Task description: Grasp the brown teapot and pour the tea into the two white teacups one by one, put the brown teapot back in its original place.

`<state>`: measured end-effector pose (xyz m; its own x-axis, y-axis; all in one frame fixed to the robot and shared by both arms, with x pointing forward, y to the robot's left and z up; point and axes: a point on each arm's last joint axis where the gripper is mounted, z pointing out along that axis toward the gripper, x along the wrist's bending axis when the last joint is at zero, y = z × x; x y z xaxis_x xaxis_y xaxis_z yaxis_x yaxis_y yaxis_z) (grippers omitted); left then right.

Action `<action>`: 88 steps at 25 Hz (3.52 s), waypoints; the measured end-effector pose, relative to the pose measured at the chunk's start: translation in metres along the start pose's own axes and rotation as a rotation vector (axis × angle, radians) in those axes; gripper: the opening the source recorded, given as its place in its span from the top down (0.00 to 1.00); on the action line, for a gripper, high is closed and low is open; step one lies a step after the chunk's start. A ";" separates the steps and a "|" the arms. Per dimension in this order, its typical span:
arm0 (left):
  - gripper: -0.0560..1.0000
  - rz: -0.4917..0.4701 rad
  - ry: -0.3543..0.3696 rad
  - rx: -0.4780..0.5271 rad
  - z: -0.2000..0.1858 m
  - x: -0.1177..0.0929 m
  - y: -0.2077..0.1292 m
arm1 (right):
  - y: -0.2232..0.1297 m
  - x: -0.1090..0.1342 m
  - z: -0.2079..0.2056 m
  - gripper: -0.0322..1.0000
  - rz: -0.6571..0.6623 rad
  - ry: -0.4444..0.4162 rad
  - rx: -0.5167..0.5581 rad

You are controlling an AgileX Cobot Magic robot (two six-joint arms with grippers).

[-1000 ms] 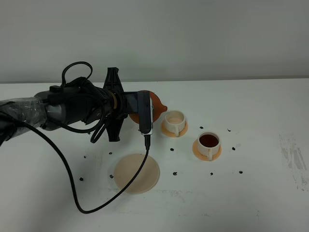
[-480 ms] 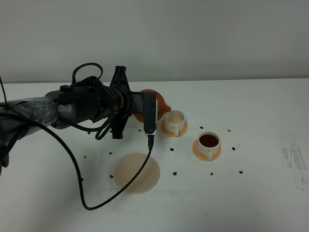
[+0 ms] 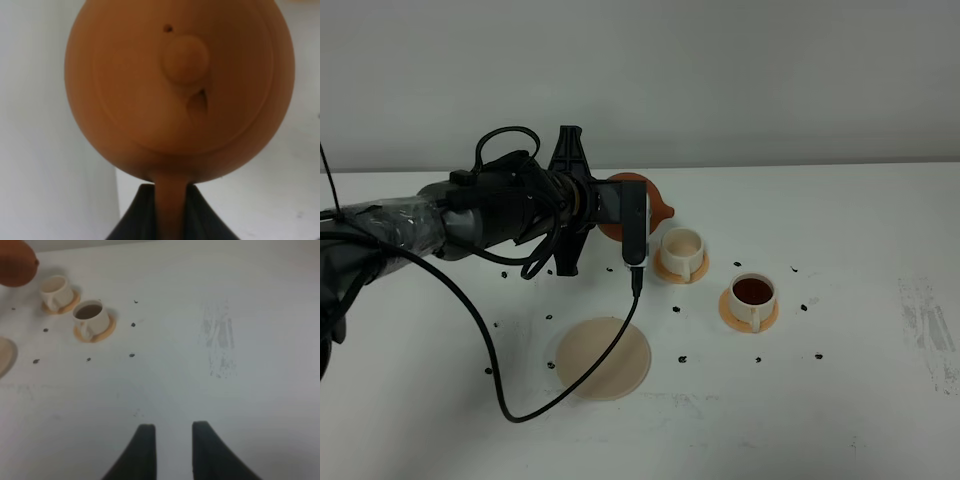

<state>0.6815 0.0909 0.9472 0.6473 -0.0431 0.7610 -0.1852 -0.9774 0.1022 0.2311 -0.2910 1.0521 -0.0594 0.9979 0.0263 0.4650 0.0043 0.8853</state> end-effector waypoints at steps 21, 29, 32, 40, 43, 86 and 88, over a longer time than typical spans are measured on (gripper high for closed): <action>0.83 0.212 0.039 0.022 0.004 0.002 0.012 | 0.000 0.000 0.000 0.77 0.000 0.000 0.000; 0.83 0.301 0.032 0.039 0.009 -0.004 0.015 | 0.000 0.000 0.000 0.77 0.000 0.000 0.000; 0.83 0.306 0.033 0.039 0.009 -0.004 0.015 | 0.000 0.000 0.000 0.77 0.000 0.000 0.000; 0.83 0.378 0.050 0.038 0.008 -0.003 0.019 | 0.000 0.000 0.000 0.77 0.000 0.000 0.000; 0.83 0.389 0.053 0.033 0.007 -0.004 0.023 | 0.000 0.000 0.000 0.77 0.000 0.000 0.000; 0.83 0.620 0.109 0.064 0.006 0.000 0.036 | 0.000 0.000 0.000 0.77 0.000 0.000 0.000; 0.83 0.636 0.113 0.061 0.005 0.000 0.039 | 0.000 0.000 0.000 0.77 0.000 0.000 0.000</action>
<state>0.6781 0.0519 0.9473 0.3423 -0.5987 0.7241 -0.4620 -0.7783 -0.4252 0.2311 -0.2910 1.0521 -0.0594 0.9979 0.0263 0.4650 0.0043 0.8853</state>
